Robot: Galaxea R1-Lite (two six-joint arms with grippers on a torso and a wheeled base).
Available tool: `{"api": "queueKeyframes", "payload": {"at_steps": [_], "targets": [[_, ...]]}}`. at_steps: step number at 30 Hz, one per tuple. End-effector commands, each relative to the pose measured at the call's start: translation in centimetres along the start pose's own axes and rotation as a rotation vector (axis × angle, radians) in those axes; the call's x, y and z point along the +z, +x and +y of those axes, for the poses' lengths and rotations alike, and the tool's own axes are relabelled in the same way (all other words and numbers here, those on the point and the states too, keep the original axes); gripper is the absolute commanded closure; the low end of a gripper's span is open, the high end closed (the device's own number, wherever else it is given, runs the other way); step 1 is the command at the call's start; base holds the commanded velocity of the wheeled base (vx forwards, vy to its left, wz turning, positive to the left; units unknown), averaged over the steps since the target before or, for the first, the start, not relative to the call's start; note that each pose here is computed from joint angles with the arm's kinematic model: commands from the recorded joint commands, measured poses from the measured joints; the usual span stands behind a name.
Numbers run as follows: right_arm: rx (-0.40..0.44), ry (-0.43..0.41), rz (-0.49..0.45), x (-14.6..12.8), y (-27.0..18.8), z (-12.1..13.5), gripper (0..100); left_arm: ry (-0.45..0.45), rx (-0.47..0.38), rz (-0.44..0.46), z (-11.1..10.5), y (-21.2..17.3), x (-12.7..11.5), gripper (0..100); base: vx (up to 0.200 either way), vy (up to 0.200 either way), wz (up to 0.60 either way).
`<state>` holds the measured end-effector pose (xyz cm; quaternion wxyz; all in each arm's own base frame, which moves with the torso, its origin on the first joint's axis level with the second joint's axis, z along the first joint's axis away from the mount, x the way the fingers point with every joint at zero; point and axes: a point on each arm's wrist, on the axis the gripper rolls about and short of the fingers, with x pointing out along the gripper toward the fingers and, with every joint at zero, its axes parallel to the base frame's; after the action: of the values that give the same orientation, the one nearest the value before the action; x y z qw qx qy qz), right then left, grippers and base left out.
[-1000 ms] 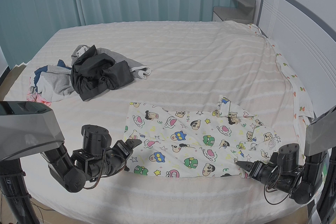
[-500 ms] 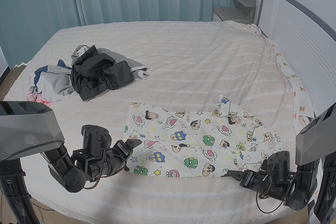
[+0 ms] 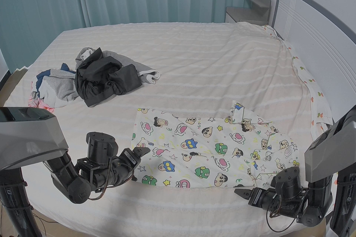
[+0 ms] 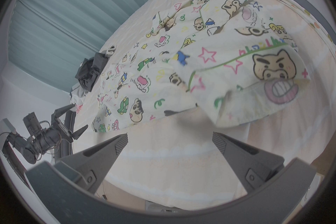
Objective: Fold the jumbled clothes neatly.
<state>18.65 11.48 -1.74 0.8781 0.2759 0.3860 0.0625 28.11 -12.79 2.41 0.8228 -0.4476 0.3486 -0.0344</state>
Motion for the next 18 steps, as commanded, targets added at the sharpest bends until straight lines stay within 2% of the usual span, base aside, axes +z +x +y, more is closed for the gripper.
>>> {"api": "queueKeyframes", "payload": {"at_steps": [1, 8, 12, 18], "targets": [[-0.011, -0.028, 0.031, -0.8, -0.2, 0.0, 0, 0.0, 0.001, 0.0, 0.0, 0.0, 0.0, 0, 0.0, 0.0, 0.0], [0.015, -0.016, -0.059, 0.5, -1.7, 0.9, 0, 0.0, 0.001, 0.0, 0.0, 0.0, 0.0, 0, 0.0, 0.0, 0.0], [0.006, -0.014, -0.05, 0.5, -2.4, 1.1, 0, -0.001, 0.0, -0.002, 0.0, 0.0, 0.1, 0, 0.0, 0.0, 0.0], [0.085, -0.054, -0.053, 0.2, -3.7, 2.6, 0, -0.004, 0.008, -0.001, 0.2, 0.3, 0.1, 0, 0.0, 0.0, 0.0]]}}
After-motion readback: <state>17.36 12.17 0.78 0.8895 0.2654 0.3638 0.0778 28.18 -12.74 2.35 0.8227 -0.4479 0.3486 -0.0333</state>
